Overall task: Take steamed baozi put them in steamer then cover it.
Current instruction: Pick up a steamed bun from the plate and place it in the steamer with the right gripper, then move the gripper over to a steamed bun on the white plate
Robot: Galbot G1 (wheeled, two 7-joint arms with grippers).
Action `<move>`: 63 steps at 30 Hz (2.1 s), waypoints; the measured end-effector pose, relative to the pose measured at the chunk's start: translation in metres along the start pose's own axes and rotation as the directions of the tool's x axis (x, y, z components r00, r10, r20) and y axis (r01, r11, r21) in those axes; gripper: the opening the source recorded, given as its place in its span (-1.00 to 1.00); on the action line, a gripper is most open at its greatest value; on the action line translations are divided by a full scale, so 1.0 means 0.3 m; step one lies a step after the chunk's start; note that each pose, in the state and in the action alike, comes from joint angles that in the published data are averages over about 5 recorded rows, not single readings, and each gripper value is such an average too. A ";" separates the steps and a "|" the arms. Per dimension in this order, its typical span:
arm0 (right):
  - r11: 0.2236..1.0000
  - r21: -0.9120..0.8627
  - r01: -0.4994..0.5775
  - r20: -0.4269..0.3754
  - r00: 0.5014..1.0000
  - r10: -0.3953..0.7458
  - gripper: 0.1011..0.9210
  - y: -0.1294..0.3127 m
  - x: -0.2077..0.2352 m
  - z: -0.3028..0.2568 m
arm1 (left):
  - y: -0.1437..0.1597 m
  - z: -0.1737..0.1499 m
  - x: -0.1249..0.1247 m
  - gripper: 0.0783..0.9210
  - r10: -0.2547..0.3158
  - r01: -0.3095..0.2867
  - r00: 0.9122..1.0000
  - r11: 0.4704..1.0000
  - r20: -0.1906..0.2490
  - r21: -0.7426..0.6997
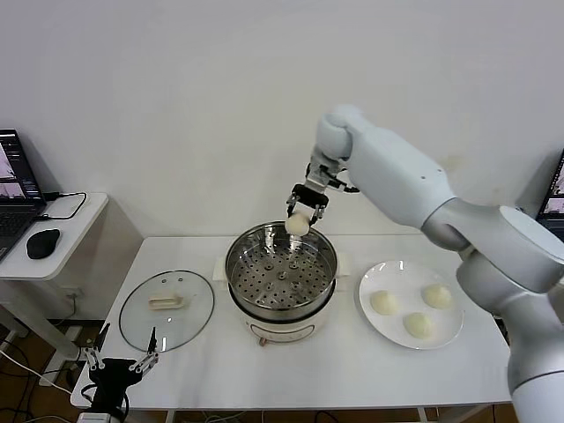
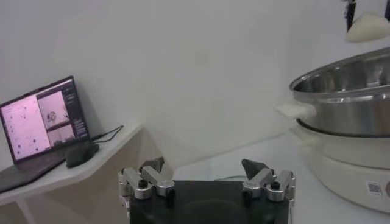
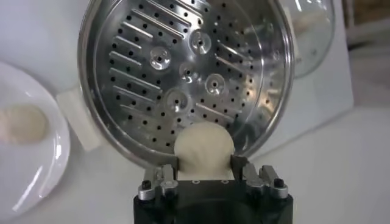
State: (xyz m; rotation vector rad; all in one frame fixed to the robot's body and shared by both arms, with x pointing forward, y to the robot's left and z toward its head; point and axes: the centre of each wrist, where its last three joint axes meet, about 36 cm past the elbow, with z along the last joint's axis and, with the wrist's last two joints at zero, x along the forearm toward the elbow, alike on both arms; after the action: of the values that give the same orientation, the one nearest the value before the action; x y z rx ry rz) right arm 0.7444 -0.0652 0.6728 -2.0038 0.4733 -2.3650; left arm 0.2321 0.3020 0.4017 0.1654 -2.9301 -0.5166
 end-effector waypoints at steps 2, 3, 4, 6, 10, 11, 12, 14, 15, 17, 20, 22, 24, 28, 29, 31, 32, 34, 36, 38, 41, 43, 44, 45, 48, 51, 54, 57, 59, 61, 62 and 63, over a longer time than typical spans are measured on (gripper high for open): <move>1.000 0.022 0.005 -0.005 1.000 -0.005 0.08 -0.018 -0.021 -0.010 | -0.002 0.004 -0.001 0.77 -0.001 0.001 1.000 1.000 -0.003 0.000; 0.999 0.032 0.006 -0.007 1.000 -0.006 0.08 -0.026 -0.031 -0.015 | -0.003 0.005 -0.002 0.77 -0.002 0.002 1.000 1.000 -0.004 0.000; 0.999 0.040 0.006 -0.008 1.000 -0.006 0.08 -0.033 -0.041 -0.019 | -0.004 0.006 -0.003 0.77 -0.003 0.003 1.000 1.000 -0.005 0.000; 0.999 0.055 0.002 -0.008 1.000 -0.002 0.08 -0.048 -0.062 -0.027 | -0.006 0.007 -0.003 0.77 -0.005 0.005 1.000 1.000 -0.007 0.002; 0.997 0.073 -0.009 -0.003 1.000 0.009 0.08 -0.071 -0.100 -0.039 | -0.009 0.009 0.001 0.77 -0.004 0.004 1.000 1.000 -0.012 0.003; 0.997 0.076 -0.011 -0.002 1.000 0.011 0.08 -0.076 -0.109 -0.041 | -0.009 0.011 0.002 0.77 -0.004 0.004 1.000 1.000 -0.013 0.002; 0.997 0.079 -0.014 0.000 1.000 0.014 0.08 -0.081 -0.118 -0.044 | -0.009 0.012 0.002 0.77 -0.003 0.003 1.000 1.000 -0.015 0.001; 0.997 0.081 -0.018 0.003 1.000 0.018 0.08 -0.090 -0.136 -0.047 | -0.008 0.015 0.003 0.77 -0.003 0.003 1.000 1.000 -0.017 -0.001; 0.996 0.081 -0.021 0.005 1.000 0.020 0.08 -0.092 -0.146 -0.047 | -0.008 0.016 0.003 0.77 -0.002 0.002 1.000 1.000 -0.018 -0.002; 0.997 0.078 -0.026 0.008 1.000 0.025 0.08 -0.092 -0.166 -0.047 | -0.009 0.018 0.003 0.77 -0.002 0.002 1.000 1.000 -0.020 -0.003; 0.997 0.072 -0.031 0.010 0.999 0.030 0.08 -0.084 -0.196 -0.046 | -0.011 0.023 0.005 0.77 -0.002 0.002 1.000 1.000 -0.026 -0.002; 0.997 0.068 -0.033 0.011 0.999 0.032 0.08 -0.077 -0.214 -0.044 | -0.012 0.027 0.008 0.77 -0.002 0.002 1.000 1.000 -0.030 -0.001; 0.997 0.065 -0.036 0.012 0.999 0.035 0.08 -0.073 -0.231 -0.044 | -0.013 0.028 0.010 0.77 -0.002 0.002 0.999 1.000 -0.032 -0.001; 0.997 0.060 -0.044 0.017 0.999 0.043 0.08 -0.071 -0.262 -0.048 | -0.011 0.028 0.013 0.77 -0.002 0.002 0.999 1.000 -0.033 -0.001; 0.997 0.059 -0.045 0.018 0.999 0.044 0.08 -0.071 -0.268 -0.049 | -0.012 0.028 0.013 0.77 -0.002 0.002 0.999 1.000 -0.033 -0.001; 0.997 0.056 -0.047 0.019 0.999 0.046 0.08 -0.069 -0.279 -0.049 | -0.013 0.029 0.012 0.77 -0.001 0.001 0.999 1.000 -0.033 0.000; 0.997 0.054 -0.047 0.020 0.999 0.046 0.08 -0.066 -0.284 -0.049 | -0.014 0.029 0.012 0.77 -0.001 0.001 0.999 1.000 -0.033 0.001; 0.998 0.049 -0.045 0.019 0.999 0.044 0.08 -0.059 -0.292 -0.045 | -0.015 0.029 0.011 0.77 0.000 0.000 0.999 1.000 -0.034 0.003; 0.998 0.042 -0.043 0.019 0.999 0.042 0.08 -0.049 -0.299 -0.041 | -0.016 0.028 0.011 0.77 0.000 0.000 0.999 1.000 -0.033 0.004; 0.999 0.035 -0.042 0.019 0.999 0.041 0.08 -0.039 -0.306 -0.037 | -0.015 0.027 0.011 0.77 0.000 0.000 0.999 1.000 -0.032 0.005; 0.999 0.027 -0.044 0.020 0.999 0.043 0.11 -0.025 -0.314 -0.032 | -0.015 0.026 0.011 0.77 0.000 0.000 0.999 1.000 -0.032 0.004; 0.999 0.022 -0.046 0.021 0.999 0.045 0.19 -0.020 -0.315 -0.030 | -0.015 0.026 0.011 0.77 0.000 0.000 0.999 1.000 -0.032 0.004; 0.999 0.019 -0.046 0.021 0.999 0.046 0.26 -0.018 -0.315 -0.029 | -0.015 0.027 0.011 0.77 0.000 0.000 0.999 1.000 -0.032 0.004; 0.999 0.015 -0.047 0.021 0.999 0.047 0.32 -0.016 -0.314 -0.027 | -0.016 0.027 0.010 0.77 0.000 0.000 0.999 1.000 -0.033 0.005; 0.999 0.000 -0.051 0.021 0.999 0.051 0.53 -0.011 -0.303 -0.021 | -0.017 0.028 0.008 0.77 0.001 -0.001 0.999 1.000 -0.033 0.006; 0.998 -0.020 -0.061 0.021 0.998 0.061 0.70 -0.008 -0.276 -0.011 | -0.021 0.028 0.007 0.77 0.003 -0.003 0.999 1.000 -0.032 0.009; 0.996 -0.049 -0.074 0.020 0.997 0.075 0.75 -0.004 -0.233 0.000 | -0.025 0.029 0.005 0.77 0.005 -0.004 0.999 1.000 -0.033 0.012; 0.993 -0.084 -0.087 0.022 0.996 0.089 0.76 0.008 -0.184 0.010 | -0.027 0.025 0.002 0.77 0.007 -0.006 1.000 1.000 -0.029 0.015; 0.989 -0.113 -0.098 0.026 0.995 0.101 0.76 0.023 -0.147 0.015 | -0.027 0.019 -0.001 0.77 0.008 -0.007 1.000 1.000 -0.025 0.015; 0.983 -0.144 -0.114 0.028 0.992 0.119 0.76 0.043 -0.107 0.021 | -0.026 0.013 -0.004 0.77 0.009 -0.008 1.000 1.000 -0.019 0.015; 0.979 -0.161 -0.123 0.028 0.991 0.129 0.76 0.055 -0.085 0.024 | -0.025 0.011 -0.006 0.77 0.009 -0.009 1.000 1.000 -0.016 0.014; 0.975 -0.179 -0.132 0.027 0.990 0.139 0.76 0.069 -0.064 0.028 | -0.024 0.008 -0.008 0.77 0.010 -0.010 1.000 1.000 -0.013 0.014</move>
State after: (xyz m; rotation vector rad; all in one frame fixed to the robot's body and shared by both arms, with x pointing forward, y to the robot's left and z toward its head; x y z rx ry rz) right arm 0.7520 -0.0829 0.6507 -2.0087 0.8182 -2.2707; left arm 0.2346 0.2963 0.3966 0.1555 -2.9205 -0.4916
